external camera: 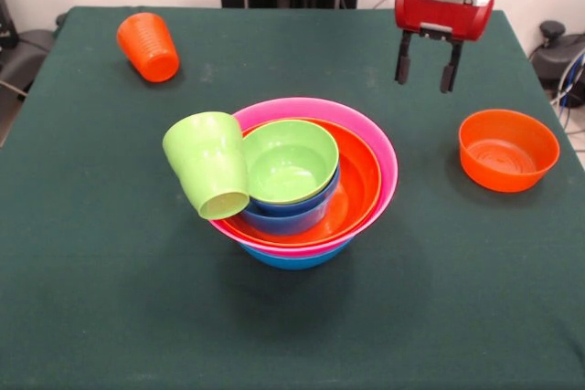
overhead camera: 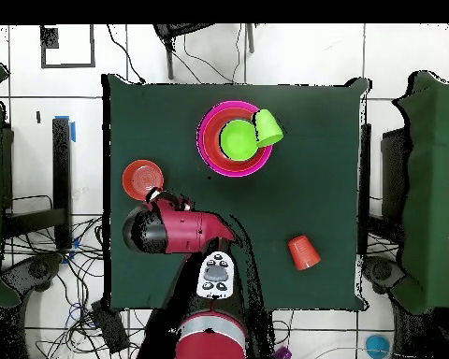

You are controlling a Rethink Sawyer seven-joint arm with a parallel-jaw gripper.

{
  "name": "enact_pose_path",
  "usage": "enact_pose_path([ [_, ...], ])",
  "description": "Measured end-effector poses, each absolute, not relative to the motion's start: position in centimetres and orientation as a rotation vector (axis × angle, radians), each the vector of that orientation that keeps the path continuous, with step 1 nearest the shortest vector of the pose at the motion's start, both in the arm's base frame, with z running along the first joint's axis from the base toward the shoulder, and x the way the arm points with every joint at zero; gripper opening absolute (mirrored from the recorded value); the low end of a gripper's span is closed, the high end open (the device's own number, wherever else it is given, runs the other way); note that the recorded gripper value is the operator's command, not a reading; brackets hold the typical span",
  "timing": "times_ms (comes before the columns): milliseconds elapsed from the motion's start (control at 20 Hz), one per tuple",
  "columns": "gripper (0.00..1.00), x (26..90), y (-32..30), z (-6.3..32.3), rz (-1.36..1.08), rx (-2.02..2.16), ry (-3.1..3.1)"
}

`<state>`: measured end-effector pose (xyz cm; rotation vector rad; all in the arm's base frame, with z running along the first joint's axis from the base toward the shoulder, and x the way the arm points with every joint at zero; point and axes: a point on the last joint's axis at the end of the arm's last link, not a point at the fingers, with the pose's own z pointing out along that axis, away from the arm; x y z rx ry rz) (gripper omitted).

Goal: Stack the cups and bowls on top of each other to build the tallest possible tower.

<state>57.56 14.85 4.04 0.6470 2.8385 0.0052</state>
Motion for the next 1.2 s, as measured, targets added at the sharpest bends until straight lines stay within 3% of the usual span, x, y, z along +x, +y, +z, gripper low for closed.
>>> enact_pose_path([
  [700, 1.0, 56.4, 17.6, 3.1, 0.001, 0.608, 2.865],
  [1200, 1.0, 54.2, 20.5, -0.6, -0.088, 0.561, 2.907],
])
